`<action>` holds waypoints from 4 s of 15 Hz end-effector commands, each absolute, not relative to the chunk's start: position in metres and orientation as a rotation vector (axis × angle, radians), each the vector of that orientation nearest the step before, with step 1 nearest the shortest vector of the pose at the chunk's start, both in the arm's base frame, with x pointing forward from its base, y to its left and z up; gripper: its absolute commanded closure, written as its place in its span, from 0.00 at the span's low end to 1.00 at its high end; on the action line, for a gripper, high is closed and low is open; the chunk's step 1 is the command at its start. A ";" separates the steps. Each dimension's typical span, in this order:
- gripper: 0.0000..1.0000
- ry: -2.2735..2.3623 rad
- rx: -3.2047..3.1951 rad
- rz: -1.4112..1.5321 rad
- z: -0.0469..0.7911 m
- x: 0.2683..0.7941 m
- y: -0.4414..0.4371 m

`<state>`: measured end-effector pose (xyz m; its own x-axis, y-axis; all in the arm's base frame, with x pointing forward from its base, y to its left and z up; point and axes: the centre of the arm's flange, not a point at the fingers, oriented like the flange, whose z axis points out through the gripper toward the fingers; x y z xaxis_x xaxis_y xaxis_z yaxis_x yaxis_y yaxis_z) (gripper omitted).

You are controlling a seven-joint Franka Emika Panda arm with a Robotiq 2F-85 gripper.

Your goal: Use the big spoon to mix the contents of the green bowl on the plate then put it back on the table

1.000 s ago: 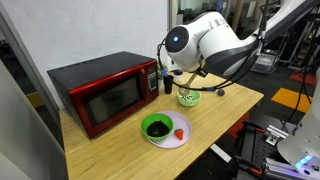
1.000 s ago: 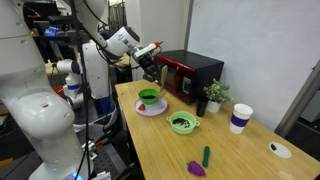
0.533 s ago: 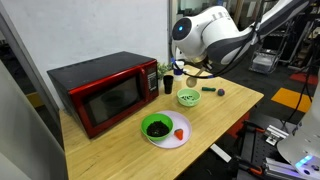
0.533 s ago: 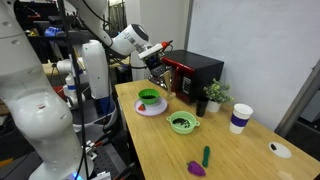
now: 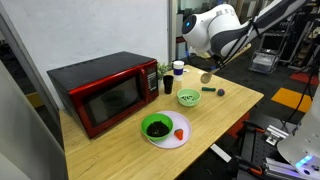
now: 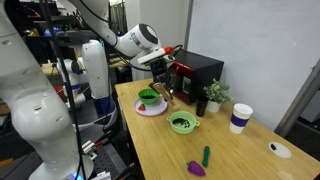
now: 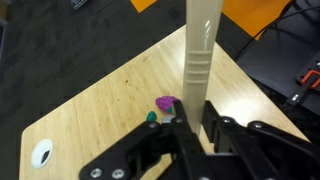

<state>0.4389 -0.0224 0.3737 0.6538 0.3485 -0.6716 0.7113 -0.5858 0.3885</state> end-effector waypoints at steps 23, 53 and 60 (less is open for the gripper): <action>0.94 0.070 2.559 -0.741 0.364 0.417 -0.104; 0.94 -0.779 2.782 -0.079 0.289 0.415 -0.170; 0.94 -0.844 2.785 -0.033 0.283 0.403 -0.167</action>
